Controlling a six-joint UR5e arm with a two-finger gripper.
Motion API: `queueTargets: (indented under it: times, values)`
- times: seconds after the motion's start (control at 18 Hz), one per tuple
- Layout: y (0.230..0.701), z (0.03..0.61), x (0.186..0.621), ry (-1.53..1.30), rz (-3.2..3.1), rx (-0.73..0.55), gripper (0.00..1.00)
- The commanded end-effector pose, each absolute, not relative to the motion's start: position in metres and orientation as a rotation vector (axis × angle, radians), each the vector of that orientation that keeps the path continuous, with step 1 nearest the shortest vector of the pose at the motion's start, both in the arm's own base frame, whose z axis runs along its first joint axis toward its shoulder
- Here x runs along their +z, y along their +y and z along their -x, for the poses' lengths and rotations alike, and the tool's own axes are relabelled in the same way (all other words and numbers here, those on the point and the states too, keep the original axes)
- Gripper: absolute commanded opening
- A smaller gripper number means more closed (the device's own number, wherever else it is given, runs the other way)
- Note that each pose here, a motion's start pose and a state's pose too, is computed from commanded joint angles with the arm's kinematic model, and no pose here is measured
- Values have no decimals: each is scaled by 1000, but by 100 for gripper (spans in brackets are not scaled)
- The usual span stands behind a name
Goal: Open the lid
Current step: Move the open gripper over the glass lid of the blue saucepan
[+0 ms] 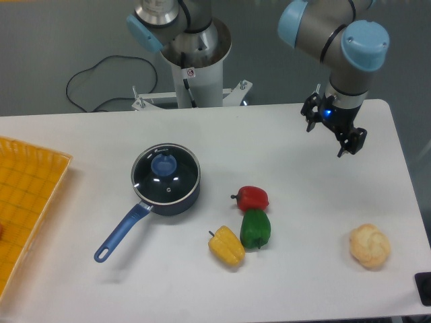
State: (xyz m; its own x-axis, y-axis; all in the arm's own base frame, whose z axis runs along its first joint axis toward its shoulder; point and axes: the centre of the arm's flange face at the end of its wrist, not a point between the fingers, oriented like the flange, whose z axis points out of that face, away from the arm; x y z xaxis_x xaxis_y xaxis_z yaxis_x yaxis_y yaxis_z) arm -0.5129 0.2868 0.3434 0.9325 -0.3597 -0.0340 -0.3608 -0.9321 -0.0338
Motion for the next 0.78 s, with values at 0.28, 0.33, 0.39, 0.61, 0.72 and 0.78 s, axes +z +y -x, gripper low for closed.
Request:
queueTargets:
  times: [0.28, 0.33, 0.39, 0.61, 0.72, 0.78]
  values:
    - [290, 507, 344, 586, 3053, 36, 100]
    - [289, 504, 340, 589, 3058, 22, 100]
    - [287, 500, 337, 582, 3060, 15, 100]
    - [282, 484, 350, 335, 3086, 38, 100]
    - [284, 482, 349, 121, 3101, 32, 100]
    - [288, 480, 348, 99, 3103, 31, 100]
